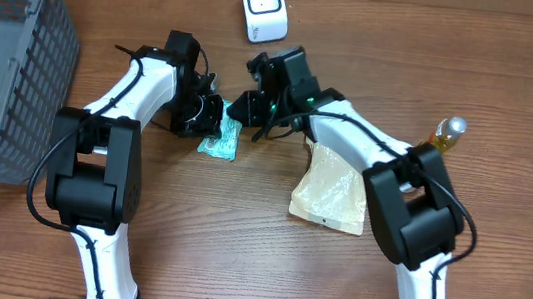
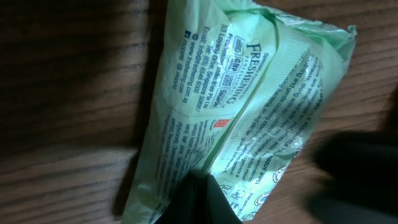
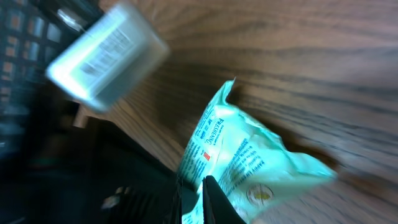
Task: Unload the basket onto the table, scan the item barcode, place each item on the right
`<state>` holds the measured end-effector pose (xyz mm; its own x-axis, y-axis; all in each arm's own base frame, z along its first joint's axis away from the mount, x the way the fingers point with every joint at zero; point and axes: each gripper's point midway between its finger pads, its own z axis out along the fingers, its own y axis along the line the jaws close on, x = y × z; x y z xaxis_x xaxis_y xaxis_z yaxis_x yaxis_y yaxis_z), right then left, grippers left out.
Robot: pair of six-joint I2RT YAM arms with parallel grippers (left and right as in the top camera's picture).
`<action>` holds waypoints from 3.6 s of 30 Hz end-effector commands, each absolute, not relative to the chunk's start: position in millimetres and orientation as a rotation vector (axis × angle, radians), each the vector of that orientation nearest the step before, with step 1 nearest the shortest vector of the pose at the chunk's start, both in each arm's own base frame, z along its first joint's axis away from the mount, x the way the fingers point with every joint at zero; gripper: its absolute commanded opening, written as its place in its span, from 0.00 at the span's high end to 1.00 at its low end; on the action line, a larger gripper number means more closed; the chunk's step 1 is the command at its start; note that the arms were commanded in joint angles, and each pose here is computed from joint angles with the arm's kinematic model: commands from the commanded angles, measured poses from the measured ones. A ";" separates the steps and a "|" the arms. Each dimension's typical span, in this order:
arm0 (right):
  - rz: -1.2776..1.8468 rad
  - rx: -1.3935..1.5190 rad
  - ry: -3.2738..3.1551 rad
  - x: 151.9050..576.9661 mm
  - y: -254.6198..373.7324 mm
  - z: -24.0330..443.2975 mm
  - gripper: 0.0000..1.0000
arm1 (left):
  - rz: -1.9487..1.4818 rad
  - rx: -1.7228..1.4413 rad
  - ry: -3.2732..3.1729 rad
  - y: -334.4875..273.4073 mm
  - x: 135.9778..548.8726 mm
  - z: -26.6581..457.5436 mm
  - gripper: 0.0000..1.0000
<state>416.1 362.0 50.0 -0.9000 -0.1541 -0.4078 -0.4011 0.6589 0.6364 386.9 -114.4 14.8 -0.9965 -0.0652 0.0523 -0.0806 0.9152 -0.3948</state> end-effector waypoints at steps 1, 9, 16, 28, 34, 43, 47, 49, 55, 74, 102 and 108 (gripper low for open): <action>1.104 -0.450 2.591 411.2 367.9 25.2 0.90 | 0.598 0.068 -3.049 -109.0 387.2 10.1 0.96; 0.912 -0.329 2.706 415.1 346.2 -9.9 0.91 | 0.361 0.083 -3.078 -83.7 381.7 -2.5 0.96; 0.794 -0.289 2.754 415.0 331.9 -20.6 0.91 | 0.167 0.184 -3.064 -61.0 362.3 -30.4 0.96; 0.788 -0.288 2.769 412.5 330.3 -22.1 0.92 | 0.088 0.166 -2.920 -51.1 320.7 -33.7 0.96; 0.789 -0.288 2.768 412.5 330.4 -22.0 0.92 | 0.060 0.167 -2.852 -45.8 304.9 -27.4 0.96; 0.835 -0.303 2.762 410.3 335.3 -16.4 0.92 | 0.346 0.175 -3.016 -75.7 348.4 27.5 0.96; 0.963 -0.407 2.698 405.1 349.1 11.1 0.88 | 0.418 0.165 -3.111 -82.1 374.9 39.0 0.96; 1.054 -0.513 2.630 399.3 358.5 33.7 0.87 | 0.432 0.171 -3.144 -83.0 384.5 37.7 0.96; 1.082 -0.497 2.614 397.8 358.7 54.7 0.88 | 0.512 0.170 -3.166 -91.2 398.1 30.7 0.96; 1.052 -0.466 2.775 369.3 351.6 37.8 0.90 | 0.741 0.135 -3.144 -115.3 411.3 25.6 0.96; 0.863 -0.386 2.869 366.1 320.8 14.1 0.90 | 0.633 0.062 -2.972 -83.6 383.2 -19.3 0.96; 0.872 -0.393 2.821 369.4 315.5 44.5 0.86 | 0.615 -0.006 -2.909 -100.4 365.2 -17.6 0.96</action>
